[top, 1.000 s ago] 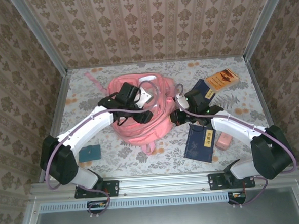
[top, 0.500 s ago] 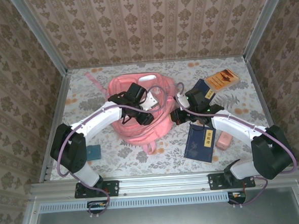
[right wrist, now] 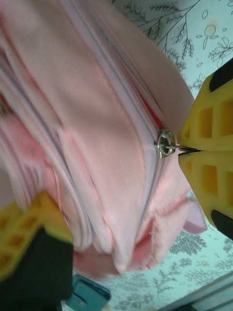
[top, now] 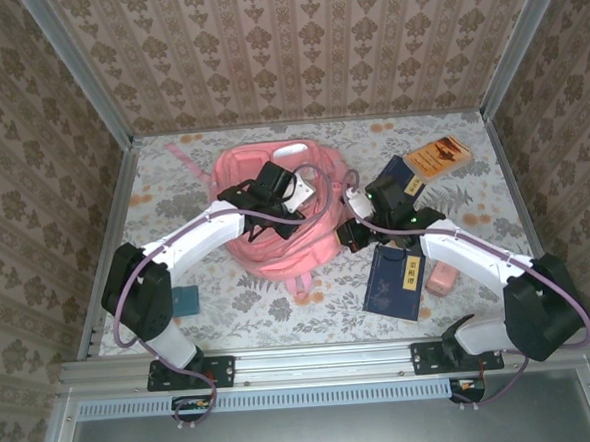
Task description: Pack the student bag
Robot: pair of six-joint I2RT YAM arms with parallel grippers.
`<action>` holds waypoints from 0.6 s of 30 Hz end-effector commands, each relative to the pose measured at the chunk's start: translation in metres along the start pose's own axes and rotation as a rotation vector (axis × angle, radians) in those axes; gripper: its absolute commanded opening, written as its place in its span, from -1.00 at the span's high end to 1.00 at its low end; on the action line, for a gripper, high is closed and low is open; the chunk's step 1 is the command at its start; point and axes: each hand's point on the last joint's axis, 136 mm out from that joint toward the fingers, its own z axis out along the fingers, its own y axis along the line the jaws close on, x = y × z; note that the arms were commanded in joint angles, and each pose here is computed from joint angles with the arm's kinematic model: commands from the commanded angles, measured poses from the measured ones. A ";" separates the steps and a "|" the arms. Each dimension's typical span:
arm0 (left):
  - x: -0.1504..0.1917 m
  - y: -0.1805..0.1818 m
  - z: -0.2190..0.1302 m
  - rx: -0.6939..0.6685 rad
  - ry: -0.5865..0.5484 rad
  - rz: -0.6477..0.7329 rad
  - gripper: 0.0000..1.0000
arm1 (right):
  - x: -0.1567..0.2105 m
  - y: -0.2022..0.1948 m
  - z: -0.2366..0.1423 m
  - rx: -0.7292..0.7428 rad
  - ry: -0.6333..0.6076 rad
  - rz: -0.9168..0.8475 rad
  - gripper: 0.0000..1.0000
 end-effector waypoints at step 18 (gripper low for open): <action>-0.045 0.029 -0.009 -0.031 -0.229 -0.339 1.00 | 0.002 0.096 0.027 -0.235 -0.099 0.145 0.98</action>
